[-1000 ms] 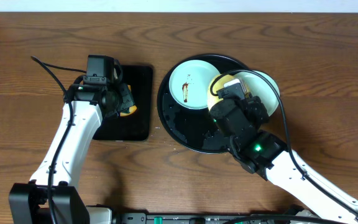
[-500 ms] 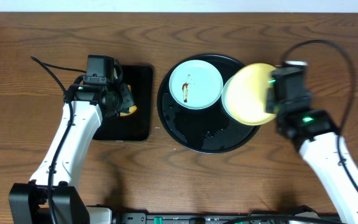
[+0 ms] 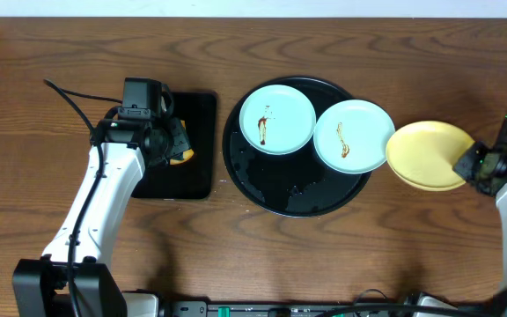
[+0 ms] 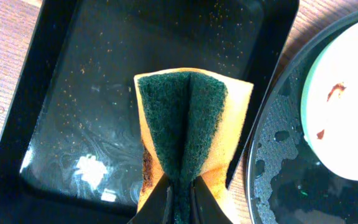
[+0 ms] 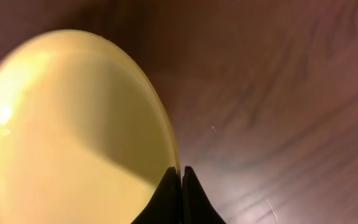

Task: Clean dirty plates on tray and stack at the side
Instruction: 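Lift the yellow plate with the right gripper and place it right of the tray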

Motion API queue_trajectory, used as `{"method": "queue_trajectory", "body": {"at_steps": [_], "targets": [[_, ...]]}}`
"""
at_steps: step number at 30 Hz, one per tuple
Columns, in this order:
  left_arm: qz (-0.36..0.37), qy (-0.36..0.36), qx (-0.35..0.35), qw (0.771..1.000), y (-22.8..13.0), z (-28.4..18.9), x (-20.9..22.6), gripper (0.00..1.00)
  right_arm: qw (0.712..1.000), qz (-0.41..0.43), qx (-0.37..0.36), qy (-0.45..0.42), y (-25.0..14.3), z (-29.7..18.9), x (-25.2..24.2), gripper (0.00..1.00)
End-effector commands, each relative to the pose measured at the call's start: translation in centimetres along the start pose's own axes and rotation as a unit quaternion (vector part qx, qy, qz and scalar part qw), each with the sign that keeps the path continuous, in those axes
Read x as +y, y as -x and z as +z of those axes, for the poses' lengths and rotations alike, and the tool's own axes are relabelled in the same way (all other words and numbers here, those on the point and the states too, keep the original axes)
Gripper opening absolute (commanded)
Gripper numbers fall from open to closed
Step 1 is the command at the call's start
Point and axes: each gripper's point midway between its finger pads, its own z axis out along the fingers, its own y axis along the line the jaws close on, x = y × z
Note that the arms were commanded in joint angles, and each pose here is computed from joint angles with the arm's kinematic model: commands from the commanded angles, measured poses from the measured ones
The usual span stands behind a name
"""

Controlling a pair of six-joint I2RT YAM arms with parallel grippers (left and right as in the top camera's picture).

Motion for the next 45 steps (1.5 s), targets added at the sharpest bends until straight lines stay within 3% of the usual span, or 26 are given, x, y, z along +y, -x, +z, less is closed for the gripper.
{"method": "queue_trajectory", "body": {"at_steps": [1, 12, 25, 26, 27, 29, 33, 38, 41, 45], "targets": [[-0.005, 0.002, -0.004, 1.0, 0.1, -0.2, 0.2, 0.08, 0.999, 0.024, 0.045, -0.003, -0.9, 2.1, -0.7, 0.01], [-0.005, 0.002, -0.003, 1.0, 0.1, -0.2, 0.2, 0.08, 0.996, 0.078, 0.026, -0.017, 1.6, 6.3, -2.3, 0.01], [-0.005, 0.004, 0.0, 1.0, -0.1, -0.2, 0.3, 0.08, 0.987, 0.125, -0.029, -0.101, 4.2, 6.2, -8.1, 0.01], [-0.005, 0.004, 0.0, 1.0, -0.1, -0.2, 0.3, 0.08, 0.987, 0.125, -0.03, -0.1, 4.3, 6.2, -8.0, 0.03], [-0.005, 0.004, 0.0, 1.0, -0.1, -0.2, 0.3, 0.08, 0.988, 0.125, -0.03, -0.088, 4.4, 6.3, -7.6, 0.27], [-0.005, 0.004, 0.0, 1.0, -0.1, -0.2, 0.3, 0.08, 0.991, 0.124, -0.022, -0.043, 4.4, 6.5, -5.9, 0.6], [-0.005, 0.004, 0.001, 1.0, -0.1, -0.2, 0.3, 0.08, 0.994, 0.102, -0.019, 0.016, 4.6, 5.8, -3.7, 0.65], [-0.005, 0.005, 0.002, 1.0, -0.2, -0.2, 0.4, 0.08, 0.991, 0.004, -0.04, 0.125, 5.2, 2.6, 1.4, 0.6], [-0.005, 0.005, 0.003, 1.0, -0.2, -0.2, 0.4, 0.08, 0.972, -0.095, -0.052, 0.208, 4.2, -0.5, 6.3, 0.57], [-0.005, 0.005, 0.003, 1.0, -0.2, -0.2, 0.4, 0.08, 0.943, -0.201, -0.052, 0.258, 1.5, -2.7, 11.4, 0.57]]}}
